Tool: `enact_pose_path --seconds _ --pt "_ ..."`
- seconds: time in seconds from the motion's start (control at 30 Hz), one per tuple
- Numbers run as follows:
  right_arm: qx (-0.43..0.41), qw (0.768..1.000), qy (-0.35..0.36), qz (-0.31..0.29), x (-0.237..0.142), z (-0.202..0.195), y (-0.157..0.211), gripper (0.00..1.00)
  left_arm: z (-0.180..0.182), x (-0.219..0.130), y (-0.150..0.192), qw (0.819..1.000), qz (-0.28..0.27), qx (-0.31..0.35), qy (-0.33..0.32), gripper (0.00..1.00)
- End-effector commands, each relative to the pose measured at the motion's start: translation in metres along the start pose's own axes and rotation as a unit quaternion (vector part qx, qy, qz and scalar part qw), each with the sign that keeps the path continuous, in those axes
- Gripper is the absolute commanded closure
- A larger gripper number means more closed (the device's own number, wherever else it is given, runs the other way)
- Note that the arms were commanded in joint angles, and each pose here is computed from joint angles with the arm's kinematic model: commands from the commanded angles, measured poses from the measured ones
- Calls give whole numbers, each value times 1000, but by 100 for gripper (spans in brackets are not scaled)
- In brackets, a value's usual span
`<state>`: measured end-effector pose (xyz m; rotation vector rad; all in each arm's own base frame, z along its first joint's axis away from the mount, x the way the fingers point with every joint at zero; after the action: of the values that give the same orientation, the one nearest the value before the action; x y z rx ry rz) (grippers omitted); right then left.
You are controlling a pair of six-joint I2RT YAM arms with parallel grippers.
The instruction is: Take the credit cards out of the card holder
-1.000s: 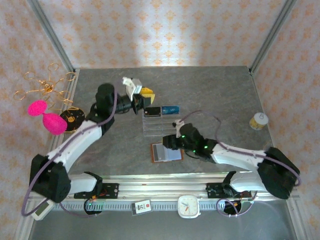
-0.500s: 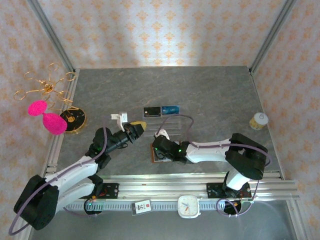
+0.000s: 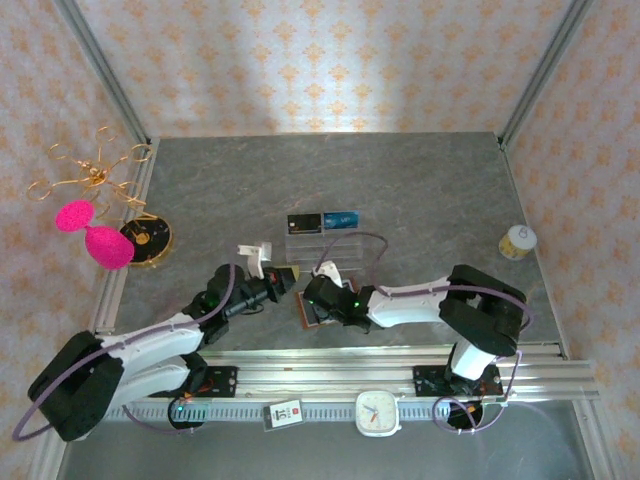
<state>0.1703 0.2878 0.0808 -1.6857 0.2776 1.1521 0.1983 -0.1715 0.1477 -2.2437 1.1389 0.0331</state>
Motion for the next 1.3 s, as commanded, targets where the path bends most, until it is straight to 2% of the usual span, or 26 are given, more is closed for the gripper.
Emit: enact_pose_path --seconds 0.0,0.2,0.27,0.33,0.4,0.5,0.67,0.77,0.9,1.0,1.13,1.27 --pt "39 999 -8 -33 -13 -4 -3 100 7 9 15 999 30 7 -36 100" --pt "113 989 -58 -80 -28 -6 -9 100 9 30 43 993 95 34 -69 100" --pt "135 985 -62 -91 -31 -10 -6 95 8 38 50 989 117 43 -76 100" --pt "159 980 -50 -108 -39 -18 -5 78 6 47 57 987 136 46 -77 100" --pt "182 975 -32 -127 -49 -29 -4 67 3 56 63 984 153 50 -76 100" --pt "211 965 -13 -158 -67 -48 -2 63 -3 71 71 981 176 54 -67 100" --pt "233 955 -6 -183 -88 -67 4 63 -13 101 81 976 207 52 -48 100" --pt "216 961 -22 -169 -90 -67 6 64 -20 101 70 981 177 61 -55 100" --pt "171 975 -39 -138 -84 -60 12 65 -10 72 39 987 112 57 -101 100" --pt "104 986 -88 -99 -73 -39 11 65 2 46 25 988 78 49 -127 99" --pt "28 997 -61 -39 -51 -14 14 67 4 20 19 988 46 54 -135 95" --pt "-11 998 -57 -12 -41 4 16 67 9 7 19 987 34 57 -144 95"
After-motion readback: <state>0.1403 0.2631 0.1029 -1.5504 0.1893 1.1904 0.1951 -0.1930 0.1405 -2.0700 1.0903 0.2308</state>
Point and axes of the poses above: each hand's point on the last joint's axis, 136 mm out from that joint toward the fingers, its own x axis out along the fingers, its own z axis along the line the jaws close on, y = z × x, the point moved 7 cm from there along -x, back along the fingers, and after that the axes turned 11 degrees about -x, right-handed, at the moved point
